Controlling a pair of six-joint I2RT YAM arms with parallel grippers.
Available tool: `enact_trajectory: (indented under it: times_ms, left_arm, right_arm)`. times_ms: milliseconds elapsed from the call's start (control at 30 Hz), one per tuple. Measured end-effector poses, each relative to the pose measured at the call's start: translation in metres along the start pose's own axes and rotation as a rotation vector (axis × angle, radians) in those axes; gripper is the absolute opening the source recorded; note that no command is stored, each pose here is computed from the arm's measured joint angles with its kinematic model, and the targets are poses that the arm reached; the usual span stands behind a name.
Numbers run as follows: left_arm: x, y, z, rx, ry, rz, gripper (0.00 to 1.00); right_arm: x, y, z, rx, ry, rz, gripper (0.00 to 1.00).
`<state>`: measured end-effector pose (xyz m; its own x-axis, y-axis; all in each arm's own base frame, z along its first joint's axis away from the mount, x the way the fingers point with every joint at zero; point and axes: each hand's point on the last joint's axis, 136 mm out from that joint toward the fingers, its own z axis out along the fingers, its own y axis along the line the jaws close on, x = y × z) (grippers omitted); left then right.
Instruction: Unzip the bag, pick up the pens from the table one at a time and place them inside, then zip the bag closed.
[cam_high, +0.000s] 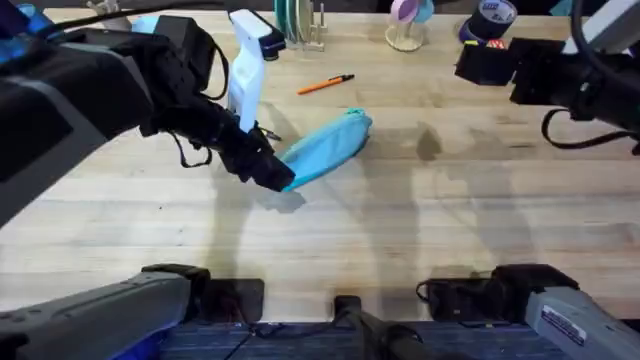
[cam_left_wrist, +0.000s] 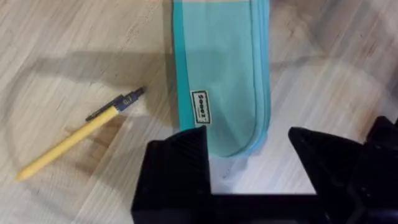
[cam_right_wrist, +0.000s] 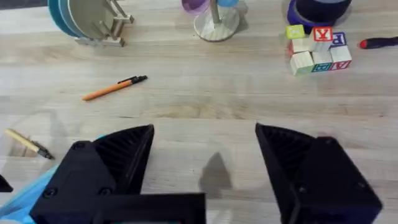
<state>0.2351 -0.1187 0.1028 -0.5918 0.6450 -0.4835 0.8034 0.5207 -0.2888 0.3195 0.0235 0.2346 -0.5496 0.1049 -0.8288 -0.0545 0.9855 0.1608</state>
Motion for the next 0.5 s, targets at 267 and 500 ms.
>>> enact_trajectory:
  times_ms: [267, 500]
  left_arm:
    - [-0.002, 0.006, 0.0, -0.027, -0.005, 0.015, 0.241]
    - [-0.003, 0.011, 0.002, -0.037, -0.002, 0.024, 0.045]
  right_arm:
    - [0.0, 0.0, 0.0, 0.0, 0.0, 0.0, 0.996]
    - [-0.001, 0.002, 0.0, -0.012, -0.003, 0.0, 0.996]
